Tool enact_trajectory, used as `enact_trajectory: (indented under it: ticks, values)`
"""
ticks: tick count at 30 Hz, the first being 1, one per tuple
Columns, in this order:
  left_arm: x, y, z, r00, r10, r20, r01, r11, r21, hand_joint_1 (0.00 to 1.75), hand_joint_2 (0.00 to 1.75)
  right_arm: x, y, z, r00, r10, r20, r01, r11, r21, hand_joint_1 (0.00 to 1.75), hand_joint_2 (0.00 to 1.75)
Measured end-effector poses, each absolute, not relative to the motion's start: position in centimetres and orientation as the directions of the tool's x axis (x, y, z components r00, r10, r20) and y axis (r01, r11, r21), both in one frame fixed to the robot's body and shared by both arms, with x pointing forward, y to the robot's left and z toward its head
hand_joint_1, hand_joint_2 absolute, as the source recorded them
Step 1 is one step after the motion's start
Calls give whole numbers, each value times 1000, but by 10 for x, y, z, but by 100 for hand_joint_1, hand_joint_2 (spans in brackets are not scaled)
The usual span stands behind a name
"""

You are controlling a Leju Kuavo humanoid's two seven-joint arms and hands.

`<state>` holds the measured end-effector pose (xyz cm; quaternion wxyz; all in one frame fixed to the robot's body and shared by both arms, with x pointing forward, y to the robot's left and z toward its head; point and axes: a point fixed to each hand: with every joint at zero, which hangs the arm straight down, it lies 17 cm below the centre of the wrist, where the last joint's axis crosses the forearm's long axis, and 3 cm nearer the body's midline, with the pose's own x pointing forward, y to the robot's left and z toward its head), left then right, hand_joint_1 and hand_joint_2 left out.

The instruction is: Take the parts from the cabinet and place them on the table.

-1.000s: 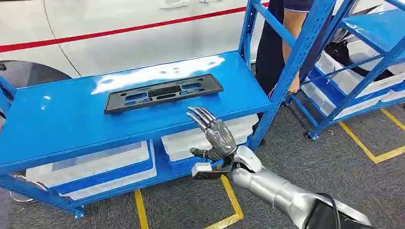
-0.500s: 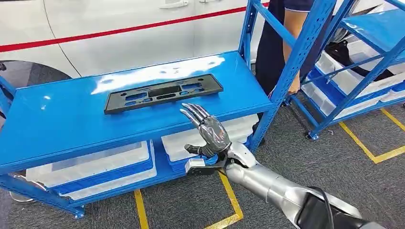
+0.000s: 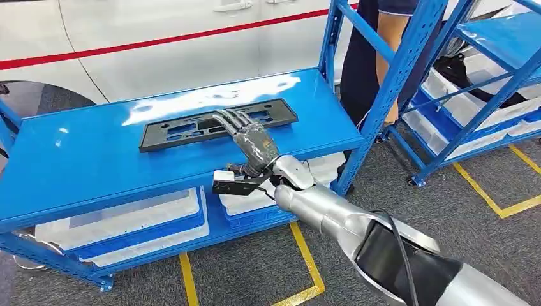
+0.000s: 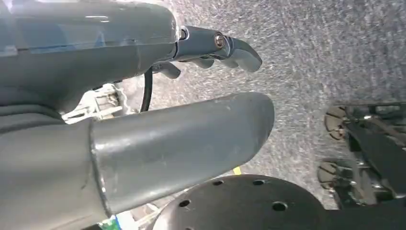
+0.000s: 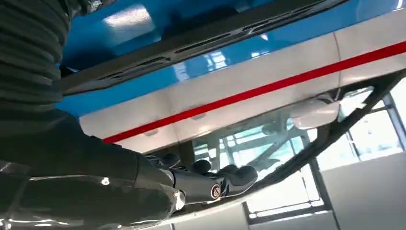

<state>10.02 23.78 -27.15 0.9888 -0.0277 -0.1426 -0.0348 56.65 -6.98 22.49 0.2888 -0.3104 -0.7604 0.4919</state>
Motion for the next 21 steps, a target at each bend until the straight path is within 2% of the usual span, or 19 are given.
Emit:
enact_trajectory:
  ticks: [21]
  values:
    - [101, 237, -271, 958, -67, 278, 83, 995, -47, 0, 0, 575, -59, 210, -621, 772, 134, 136, 274, -952, 0, 175]
